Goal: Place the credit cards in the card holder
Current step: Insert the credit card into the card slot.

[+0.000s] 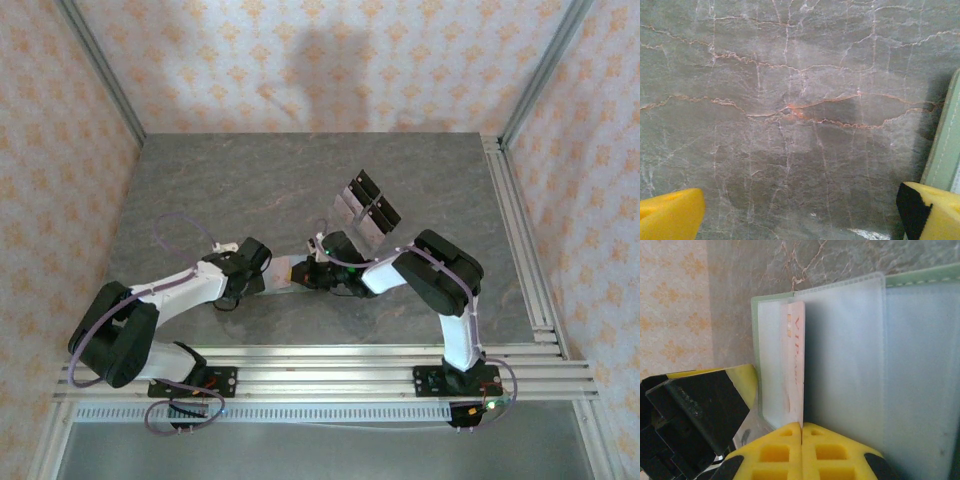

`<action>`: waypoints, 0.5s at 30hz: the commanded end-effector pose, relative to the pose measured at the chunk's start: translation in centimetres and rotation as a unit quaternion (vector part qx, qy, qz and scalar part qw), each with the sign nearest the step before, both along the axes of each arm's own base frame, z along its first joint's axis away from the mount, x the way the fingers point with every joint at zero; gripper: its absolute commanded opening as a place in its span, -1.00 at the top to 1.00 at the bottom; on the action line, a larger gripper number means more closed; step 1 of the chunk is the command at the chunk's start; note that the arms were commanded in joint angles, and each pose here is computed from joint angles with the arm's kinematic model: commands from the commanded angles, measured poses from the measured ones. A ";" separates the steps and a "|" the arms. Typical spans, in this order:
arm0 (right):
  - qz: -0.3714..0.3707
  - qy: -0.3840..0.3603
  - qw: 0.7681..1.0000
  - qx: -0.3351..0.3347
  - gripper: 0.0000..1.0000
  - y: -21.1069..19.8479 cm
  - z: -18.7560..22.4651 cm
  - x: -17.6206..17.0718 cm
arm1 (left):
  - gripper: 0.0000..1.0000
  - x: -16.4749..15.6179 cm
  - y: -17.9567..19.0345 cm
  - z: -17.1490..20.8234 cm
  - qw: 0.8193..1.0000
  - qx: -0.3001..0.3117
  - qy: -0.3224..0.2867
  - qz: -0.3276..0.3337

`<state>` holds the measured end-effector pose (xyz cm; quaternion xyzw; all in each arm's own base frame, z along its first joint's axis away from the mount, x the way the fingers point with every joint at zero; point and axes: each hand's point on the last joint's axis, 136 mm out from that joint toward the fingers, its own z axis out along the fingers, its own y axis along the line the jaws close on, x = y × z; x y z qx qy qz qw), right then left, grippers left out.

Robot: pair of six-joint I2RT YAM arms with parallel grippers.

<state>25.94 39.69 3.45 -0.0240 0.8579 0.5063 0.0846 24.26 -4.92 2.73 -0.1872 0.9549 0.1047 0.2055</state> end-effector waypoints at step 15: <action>0.049 -0.037 0.985 -0.161 0.22 -3.2 3.3 -0.5 | -1.00 1.1 1.4 2.0 0.999 -0.001 -0.039 0.033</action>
